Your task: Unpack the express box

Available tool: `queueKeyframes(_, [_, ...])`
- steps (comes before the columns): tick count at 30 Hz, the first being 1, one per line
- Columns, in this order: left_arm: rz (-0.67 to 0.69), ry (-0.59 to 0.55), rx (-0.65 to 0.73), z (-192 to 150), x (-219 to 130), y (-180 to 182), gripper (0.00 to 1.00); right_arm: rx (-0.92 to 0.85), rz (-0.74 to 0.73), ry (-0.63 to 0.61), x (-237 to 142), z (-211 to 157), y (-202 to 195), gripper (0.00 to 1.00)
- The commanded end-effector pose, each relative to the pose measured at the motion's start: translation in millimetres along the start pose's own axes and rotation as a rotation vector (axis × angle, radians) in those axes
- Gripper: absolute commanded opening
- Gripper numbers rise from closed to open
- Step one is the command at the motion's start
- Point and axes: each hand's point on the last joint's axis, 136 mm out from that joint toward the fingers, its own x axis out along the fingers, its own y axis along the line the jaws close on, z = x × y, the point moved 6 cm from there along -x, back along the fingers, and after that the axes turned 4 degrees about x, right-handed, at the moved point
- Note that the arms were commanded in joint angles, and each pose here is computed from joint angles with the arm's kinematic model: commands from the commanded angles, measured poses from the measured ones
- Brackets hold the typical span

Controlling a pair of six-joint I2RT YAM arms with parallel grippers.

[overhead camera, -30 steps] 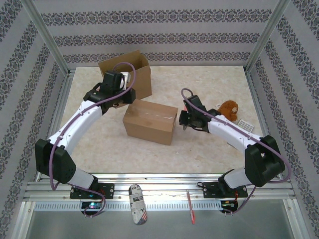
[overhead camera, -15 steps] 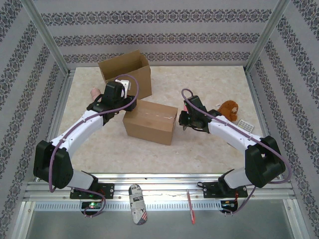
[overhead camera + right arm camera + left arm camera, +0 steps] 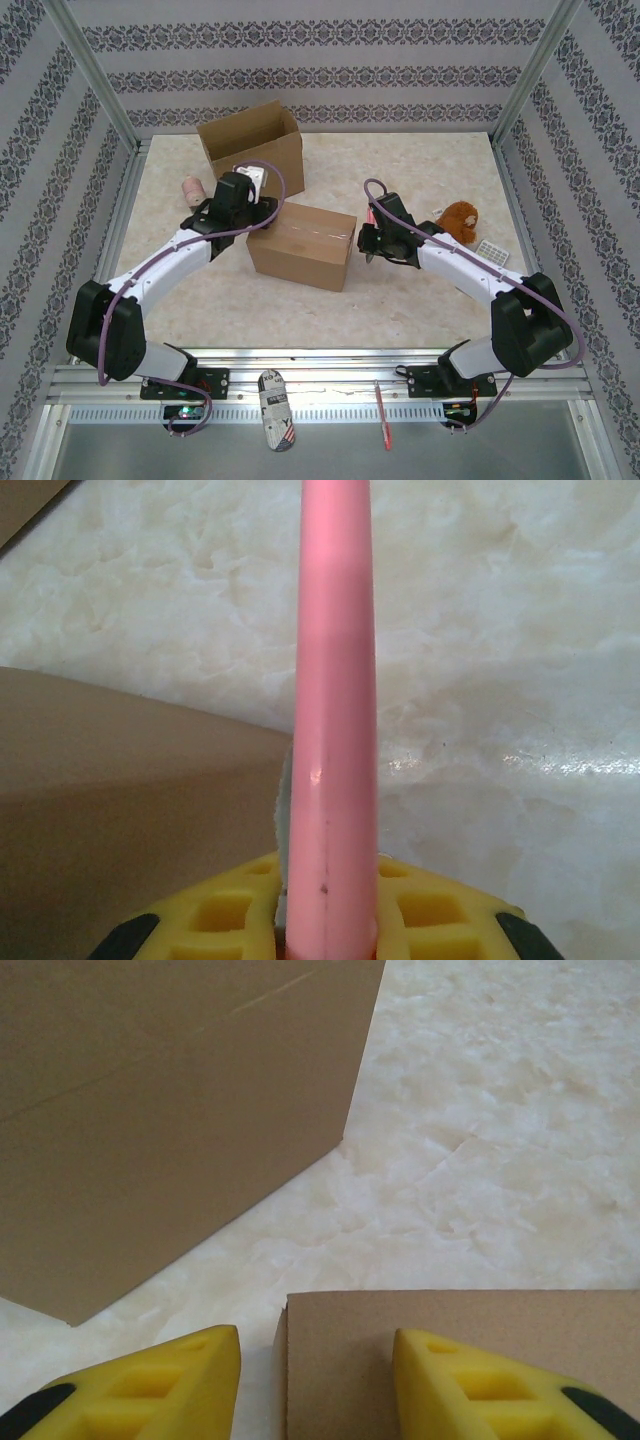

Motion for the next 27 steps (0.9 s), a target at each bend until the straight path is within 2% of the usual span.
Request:
queueKeyframes(1, [0.015,-0.065,0.025,6,-1,-2,0.49,-0.004,0.02,-0.015,-5,1,-1,0.0])
queueKeyframes(8, [0.049,-0.003,0.016,-21,8,-5,0.52,0.0,0.026,-0.015,-7,0,-1,0.0])
queueKeyframes(17, [0.094,0.177,-0.067,-72,9,-1,0.52,0.003,0.061,-0.007,-19,0,3,0.0])
queueKeyframes(27, [0.119,0.32,-0.112,-120,14,1,0.51,0.027,0.134,-0.02,-61,-8,4,0.0])
